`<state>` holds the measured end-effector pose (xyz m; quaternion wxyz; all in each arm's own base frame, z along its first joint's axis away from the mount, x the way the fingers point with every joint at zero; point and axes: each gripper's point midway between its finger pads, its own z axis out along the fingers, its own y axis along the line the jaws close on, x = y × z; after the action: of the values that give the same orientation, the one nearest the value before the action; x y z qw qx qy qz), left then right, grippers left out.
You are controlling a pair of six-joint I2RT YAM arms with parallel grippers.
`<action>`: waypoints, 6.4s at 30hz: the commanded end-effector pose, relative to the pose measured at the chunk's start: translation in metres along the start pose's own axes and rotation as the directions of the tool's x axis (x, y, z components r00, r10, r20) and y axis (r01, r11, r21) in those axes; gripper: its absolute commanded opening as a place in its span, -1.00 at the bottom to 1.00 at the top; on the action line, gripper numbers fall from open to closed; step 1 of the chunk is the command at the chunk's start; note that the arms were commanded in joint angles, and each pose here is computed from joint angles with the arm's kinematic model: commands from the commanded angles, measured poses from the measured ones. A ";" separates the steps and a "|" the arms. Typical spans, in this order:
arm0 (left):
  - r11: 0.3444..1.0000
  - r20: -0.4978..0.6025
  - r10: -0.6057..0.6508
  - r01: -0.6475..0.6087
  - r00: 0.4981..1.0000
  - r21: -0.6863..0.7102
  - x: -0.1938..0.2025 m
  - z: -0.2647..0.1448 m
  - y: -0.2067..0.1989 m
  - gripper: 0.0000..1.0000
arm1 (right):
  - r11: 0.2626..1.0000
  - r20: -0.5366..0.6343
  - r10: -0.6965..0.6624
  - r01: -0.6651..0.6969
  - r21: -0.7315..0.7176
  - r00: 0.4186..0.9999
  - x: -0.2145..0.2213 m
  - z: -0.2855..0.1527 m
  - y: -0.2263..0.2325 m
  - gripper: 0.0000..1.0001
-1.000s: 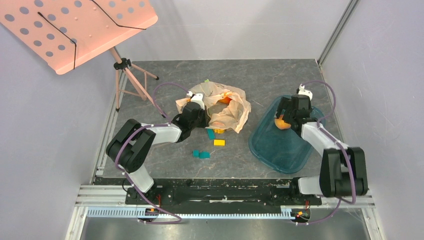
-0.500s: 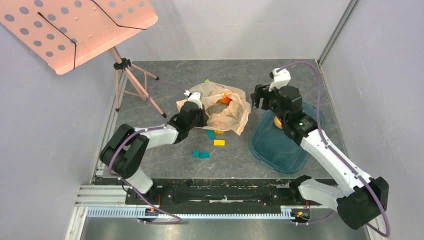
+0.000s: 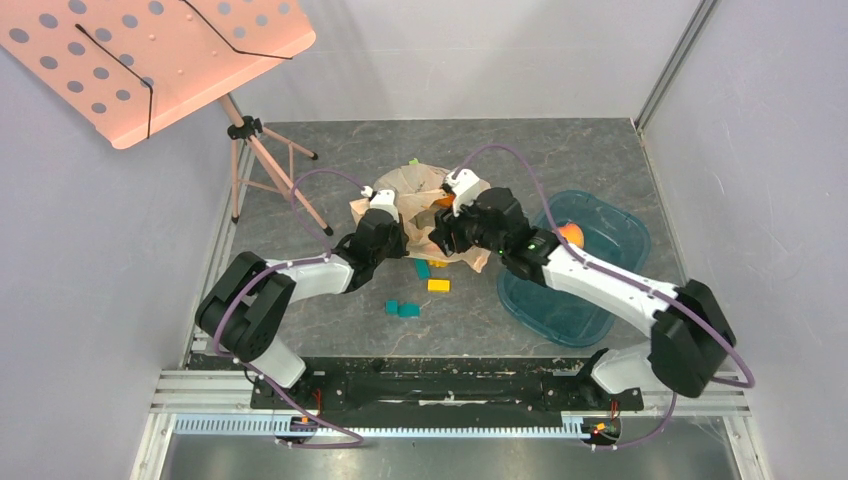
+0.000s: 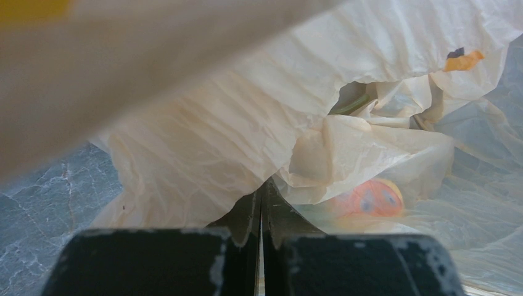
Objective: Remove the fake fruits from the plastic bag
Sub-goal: Take out the fake fruit from the plastic bag, then place the fake fruit in the bin.
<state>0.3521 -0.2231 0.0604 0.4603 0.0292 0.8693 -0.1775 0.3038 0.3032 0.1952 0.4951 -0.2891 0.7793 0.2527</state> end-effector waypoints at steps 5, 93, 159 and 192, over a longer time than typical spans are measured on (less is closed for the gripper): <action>0.998 0.090 -0.015 0.020 0.996 -0.059 -0.019 -0.003 0.009 -0.96 | 0.997 0.034 0.060 -0.062 0.056 0.998 -0.005 0.051 -0.008 0.03; 0.999 -0.019 0.013 -0.013 1.000 -0.033 -0.009 0.017 -0.003 -0.96 | 0.925 -0.249 -0.376 0.375 -0.052 0.892 0.071 0.150 -0.123 -0.20; 1.000 -0.056 -0.005 0.004 0.998 -0.009 -0.001 0.020 -0.009 -0.96 | 0.902 0.289 0.236 -0.319 0.289 0.928 -0.043 -0.106 -0.154 -0.28; 1.000 -0.067 -0.007 0.007 0.998 -0.006 0.001 0.022 -0.010 -0.96 | 0.742 -0.179 0.462 -0.269 0.614 0.869 0.164 -0.129 -0.180 -0.11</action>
<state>0.3590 -0.2311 0.0402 0.4199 0.0380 0.8924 -0.1609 0.2930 0.0620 0.0807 0.3705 -0.0008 0.9264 0.0676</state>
